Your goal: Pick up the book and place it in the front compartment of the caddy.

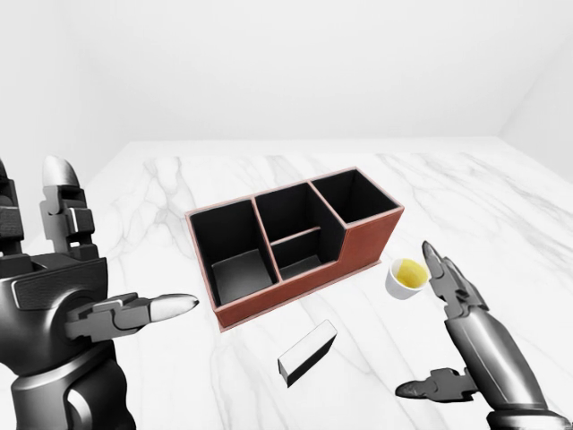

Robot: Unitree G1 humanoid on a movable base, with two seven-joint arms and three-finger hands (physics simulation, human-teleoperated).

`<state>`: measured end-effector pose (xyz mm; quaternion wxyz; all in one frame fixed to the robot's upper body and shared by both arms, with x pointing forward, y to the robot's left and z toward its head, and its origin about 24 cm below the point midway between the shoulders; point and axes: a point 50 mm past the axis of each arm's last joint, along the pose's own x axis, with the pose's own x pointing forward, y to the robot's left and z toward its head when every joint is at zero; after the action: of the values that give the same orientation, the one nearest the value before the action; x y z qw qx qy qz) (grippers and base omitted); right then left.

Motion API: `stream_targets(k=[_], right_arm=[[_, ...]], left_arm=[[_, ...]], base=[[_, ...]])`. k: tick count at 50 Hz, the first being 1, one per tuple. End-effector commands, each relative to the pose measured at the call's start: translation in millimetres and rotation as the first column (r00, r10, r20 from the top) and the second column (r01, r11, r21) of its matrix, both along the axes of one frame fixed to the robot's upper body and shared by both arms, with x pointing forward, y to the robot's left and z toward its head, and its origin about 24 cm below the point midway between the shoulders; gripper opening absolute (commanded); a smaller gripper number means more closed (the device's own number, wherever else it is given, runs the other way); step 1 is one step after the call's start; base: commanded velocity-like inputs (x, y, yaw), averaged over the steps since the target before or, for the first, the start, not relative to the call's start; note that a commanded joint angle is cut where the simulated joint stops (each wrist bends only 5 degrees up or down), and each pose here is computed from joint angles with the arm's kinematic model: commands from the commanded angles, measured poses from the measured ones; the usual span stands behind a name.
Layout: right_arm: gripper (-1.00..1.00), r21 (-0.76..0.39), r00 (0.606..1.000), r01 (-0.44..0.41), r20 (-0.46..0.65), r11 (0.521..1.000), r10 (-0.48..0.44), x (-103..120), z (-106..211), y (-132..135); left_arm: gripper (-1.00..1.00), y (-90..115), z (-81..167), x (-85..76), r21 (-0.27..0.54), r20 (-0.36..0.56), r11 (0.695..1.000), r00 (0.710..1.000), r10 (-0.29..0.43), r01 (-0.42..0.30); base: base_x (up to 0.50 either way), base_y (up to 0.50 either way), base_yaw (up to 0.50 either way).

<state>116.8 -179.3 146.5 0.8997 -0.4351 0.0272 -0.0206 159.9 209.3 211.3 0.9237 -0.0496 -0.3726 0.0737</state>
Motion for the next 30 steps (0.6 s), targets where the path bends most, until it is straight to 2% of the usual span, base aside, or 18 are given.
stream_targets(k=[1, 12, 19, 25, 28, 30], right_arm=[[1.00, -0.081, 0.994, 0.001, 0.111, 0.997, 0.008, 18, 18, 6], [1.00, -0.121, 0.992, -0.041, 0.112, 0.992, 0.055, 25, 22, 20], [1.00, -0.129, 0.994, -0.081, 0.066, 0.988, 0.090, 23, 17, 30], [1.00, -0.120, 0.991, -0.135, 0.000, 0.984, 0.136, 18, 10, 43], [1.00, -0.132, 0.985, -0.171, 0.014, 0.976, 0.175, 20, 14, 54], [1.00, -0.197, 0.970, -0.233, 0.015, 0.952, 0.241, 20, 16, 62]], left_arm=[[1.00, -3, -15, 16.3, 0.007, -0.089, 1.000, 0.996, 0.021, -0.020], [1.00, -1, -12, 14.4, 0.006, -0.071, 1.000, 0.997, 0.025, -0.025], [1.00, -1, -11, 14.2, 0.005, -0.066, 1.000, 0.997, 0.026, -0.026], [1.00, -1, -11, 13.7, 0.005, -0.065, 1.000, 0.998, 0.026, -0.026], [1.00, -1, -12, 14.5, 0.004, -0.073, 1.000, 0.997, 0.026, -0.026], [1.00, 0, -12, 14.8, 0.003, -0.072, 1.000, 0.997, 0.027, -0.027]], base=[[0.00, 0.00, 0.00], [0.00, 0.00, 0.00], [0.00, 0.00, 0.00], [0.00, 0.00, 0.00], [0.00, 0.00, 0.00], [0.00, 0.00, 0.00]])
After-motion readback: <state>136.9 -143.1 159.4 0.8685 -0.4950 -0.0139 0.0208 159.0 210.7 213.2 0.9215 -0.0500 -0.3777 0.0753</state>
